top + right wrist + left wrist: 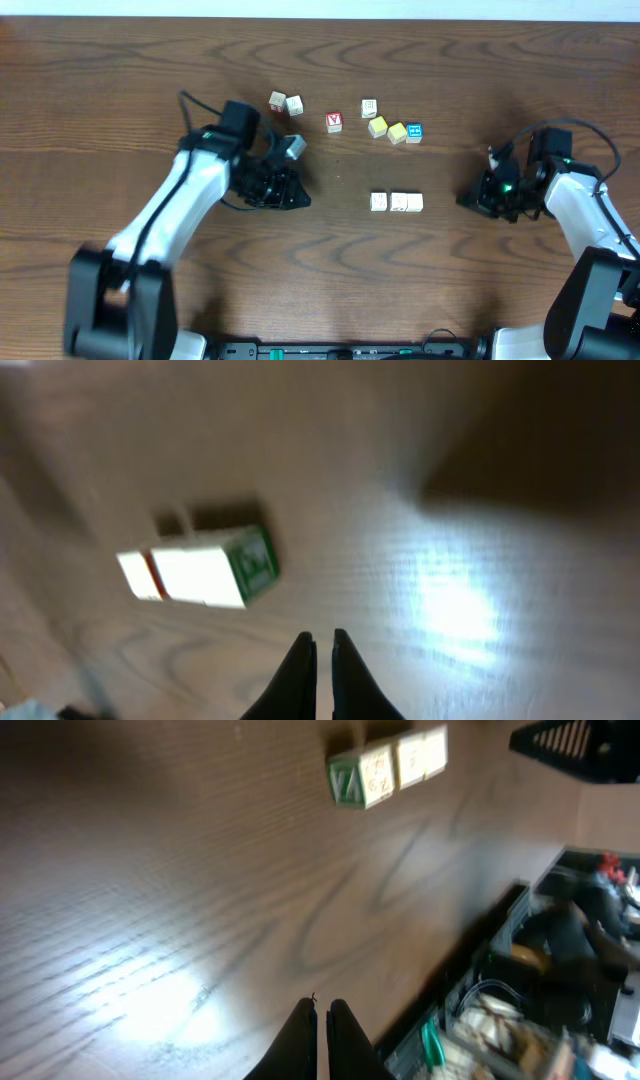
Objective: Lift 3 blocks
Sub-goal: 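Bring the left gripper forward to the left end of the block row, then move the right gripper left to the right end of the block row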
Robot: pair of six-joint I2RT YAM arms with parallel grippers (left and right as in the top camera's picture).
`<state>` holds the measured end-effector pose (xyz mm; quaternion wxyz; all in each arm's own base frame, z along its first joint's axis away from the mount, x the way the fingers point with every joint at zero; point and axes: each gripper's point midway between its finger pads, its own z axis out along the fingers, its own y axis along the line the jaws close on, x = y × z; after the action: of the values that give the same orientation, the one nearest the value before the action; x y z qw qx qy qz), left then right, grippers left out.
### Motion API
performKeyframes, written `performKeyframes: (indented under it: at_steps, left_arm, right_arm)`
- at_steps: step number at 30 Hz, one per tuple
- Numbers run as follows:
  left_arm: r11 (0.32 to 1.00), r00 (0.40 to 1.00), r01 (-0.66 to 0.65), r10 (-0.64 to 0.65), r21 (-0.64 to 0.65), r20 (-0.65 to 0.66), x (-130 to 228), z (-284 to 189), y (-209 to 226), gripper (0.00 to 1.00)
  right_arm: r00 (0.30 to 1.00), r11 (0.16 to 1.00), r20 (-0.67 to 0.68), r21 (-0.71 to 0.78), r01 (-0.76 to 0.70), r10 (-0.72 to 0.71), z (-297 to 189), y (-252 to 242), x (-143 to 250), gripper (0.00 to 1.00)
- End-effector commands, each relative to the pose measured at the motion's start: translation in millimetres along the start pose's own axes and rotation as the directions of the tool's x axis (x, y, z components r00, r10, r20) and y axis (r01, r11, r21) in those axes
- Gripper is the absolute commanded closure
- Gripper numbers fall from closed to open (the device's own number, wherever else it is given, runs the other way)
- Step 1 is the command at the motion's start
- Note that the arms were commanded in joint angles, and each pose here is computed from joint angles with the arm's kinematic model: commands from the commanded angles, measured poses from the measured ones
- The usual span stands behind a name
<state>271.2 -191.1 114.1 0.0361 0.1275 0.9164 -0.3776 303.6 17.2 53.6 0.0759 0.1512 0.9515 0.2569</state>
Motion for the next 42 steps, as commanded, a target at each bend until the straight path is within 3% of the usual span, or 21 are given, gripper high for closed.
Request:
performKeyframes:
  at_steps: [1,5,9,12,17,22,24,26,28,31,42]
  left_arm:
    - [0.999,0.995,0.027,-0.023,-0.04,0.092,6.5,-13.1,-3.4,0.93]
    - [0.999,0.976,0.022,-0.013,-0.04,0.217,8.3,-13.6,-5.6,0.93]
    - [0.988,0.94,0.143,-0.118,-0.054,0.321,0.5,-6.6,10.1,0.93]
    - [0.986,0.923,0.164,-0.148,-0.015,0.355,-9.3,-0.8,8.7,0.93]
    - [0.998,0.919,0.069,-0.069,0.013,0.389,-28.3,11.5,-7.2,0.93]
    - [0.995,0.925,0.09,-0.1,0.044,0.366,-32.8,34.6,-11.4,0.93]
    - [0.989,0.918,0.149,-0.146,0.019,0.37,-34.8,42.8,0.4,0.93]
    - [0.963,0.89,0.271,-0.244,-0.015,0.386,-35.7,50.8,19.6,0.93]
    - [0.933,0.863,0.358,-0.325,-0.016,0.388,-35.2,59.4,30.3,0.92]
    - [0.94,0.874,0.341,-0.318,0.003,0.368,-37.2,75.4,28.0,0.93]
    - [0.985,0.939,0.171,-0.161,-0.005,0.304,-27.1,116.1,5.9,0.92]
  right_arm:
    - [0.999,0.999,0.046,-0.035,0.011,-0.01,-6.2,10.0,-15.0,0.97]
    - [0.998,0.999,0.059,-0.037,0.012,-0.01,-6.4,10.5,-18.4,0.94]
    - [0.998,0.999,0.058,-0.039,-0.015,0.017,-6.4,10.5,-18.2,0.93]
    - [0.996,0.997,0.056,-0.042,-0.064,0.066,-6.4,10.5,-18.2,0.9]
    - [0.991,0.992,0.055,-0.043,-0.121,0.123,-6.4,10.2,-18.6,0.8]
    - [0.99,0.993,0.07,-0.017,-0.118,0.119,-6.1,5.4,-21.1,0.66]
    - [0.99,0.993,0.071,-0.014,-0.118,0.119,-6.1,4.8,-21.2,0.56]
    - [0.99,0.993,0.071,-0.014,-0.118,0.119,-6.0,4.9,-21.2,0.55]
    - [0.99,0.993,0.074,-0.015,-0.116,0.117,-6.1,5.0,-22.0,0.65]
    - [0.991,0.994,0.076,-0.01,-0.113,0.113,-5.1,4.5,-22.3,0.99]
    - [0.996,0.999,0.086,-0.005,0.039,-0.038,18.9,25.3,-18.9,0.99]
